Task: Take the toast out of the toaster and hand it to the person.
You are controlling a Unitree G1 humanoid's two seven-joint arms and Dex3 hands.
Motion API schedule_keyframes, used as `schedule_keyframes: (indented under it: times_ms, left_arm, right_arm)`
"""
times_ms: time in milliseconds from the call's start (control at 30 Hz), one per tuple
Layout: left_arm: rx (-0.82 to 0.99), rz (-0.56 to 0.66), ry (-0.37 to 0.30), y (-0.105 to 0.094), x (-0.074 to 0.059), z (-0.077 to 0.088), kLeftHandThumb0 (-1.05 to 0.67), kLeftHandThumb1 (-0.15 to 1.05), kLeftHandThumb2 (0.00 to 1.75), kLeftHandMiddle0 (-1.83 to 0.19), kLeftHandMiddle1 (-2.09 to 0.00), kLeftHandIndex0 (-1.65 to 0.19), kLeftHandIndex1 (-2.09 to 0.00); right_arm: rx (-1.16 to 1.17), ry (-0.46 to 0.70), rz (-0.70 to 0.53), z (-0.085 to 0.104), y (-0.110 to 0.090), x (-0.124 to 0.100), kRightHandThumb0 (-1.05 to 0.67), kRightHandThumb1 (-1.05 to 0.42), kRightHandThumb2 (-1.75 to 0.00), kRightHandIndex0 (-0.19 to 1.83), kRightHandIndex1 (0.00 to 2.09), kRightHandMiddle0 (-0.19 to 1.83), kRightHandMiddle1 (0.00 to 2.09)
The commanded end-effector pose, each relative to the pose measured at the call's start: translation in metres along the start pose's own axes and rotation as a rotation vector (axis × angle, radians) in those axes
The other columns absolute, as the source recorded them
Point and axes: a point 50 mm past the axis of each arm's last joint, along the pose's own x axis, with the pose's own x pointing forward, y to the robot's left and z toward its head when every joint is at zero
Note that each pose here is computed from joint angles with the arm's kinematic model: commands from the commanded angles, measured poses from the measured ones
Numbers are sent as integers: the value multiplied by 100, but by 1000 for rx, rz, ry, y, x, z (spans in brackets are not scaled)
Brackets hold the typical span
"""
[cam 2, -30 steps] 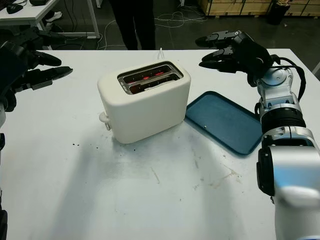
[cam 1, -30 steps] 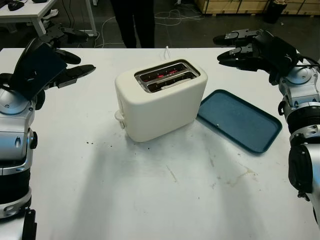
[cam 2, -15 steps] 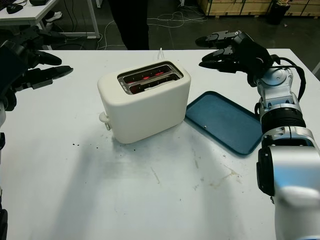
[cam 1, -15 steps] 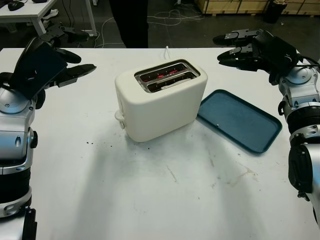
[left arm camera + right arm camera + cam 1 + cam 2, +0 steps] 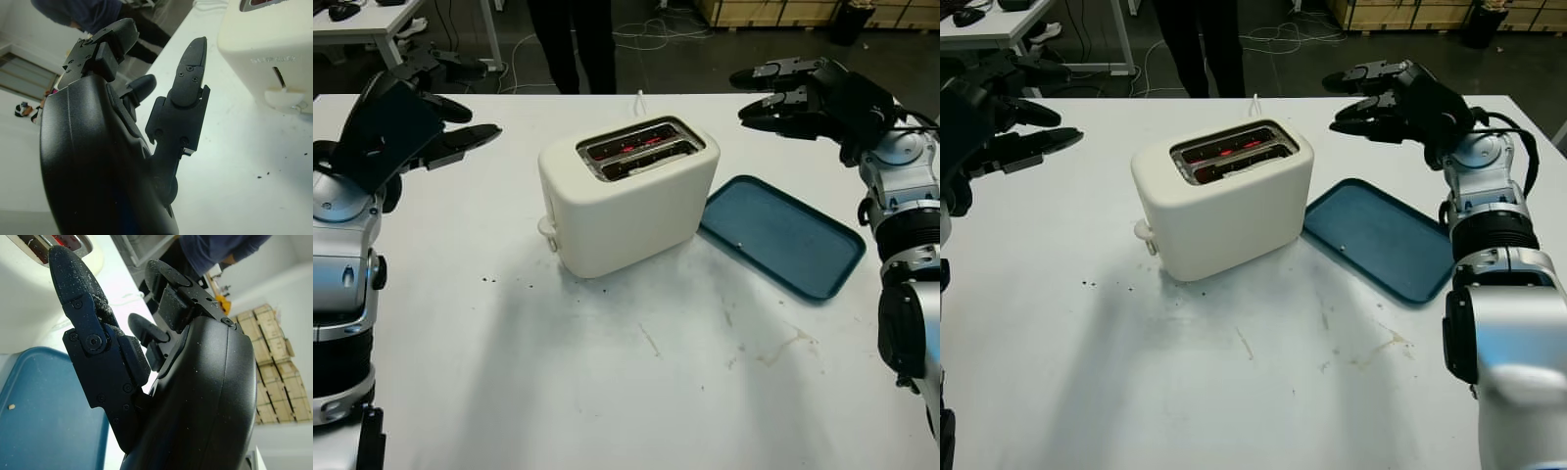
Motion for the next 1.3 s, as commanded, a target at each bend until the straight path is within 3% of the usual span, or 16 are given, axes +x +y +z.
schedule_keyframes:
  times_ms: [0,1267]
  left_arm:
    - [11,11,-14,2,1,5,-33,91,1,-6,-128,-18,-78]
    - [17,4,-15,1,1,7,-35,90,0,-6,-128,-18,-78]
  right_arm:
    - [24,-12,-2,1,1,1,-87,-81,0,58,57,74,0]
    - [10,-16,6,3,1,2,-90,-82,0,56,60,74,1]
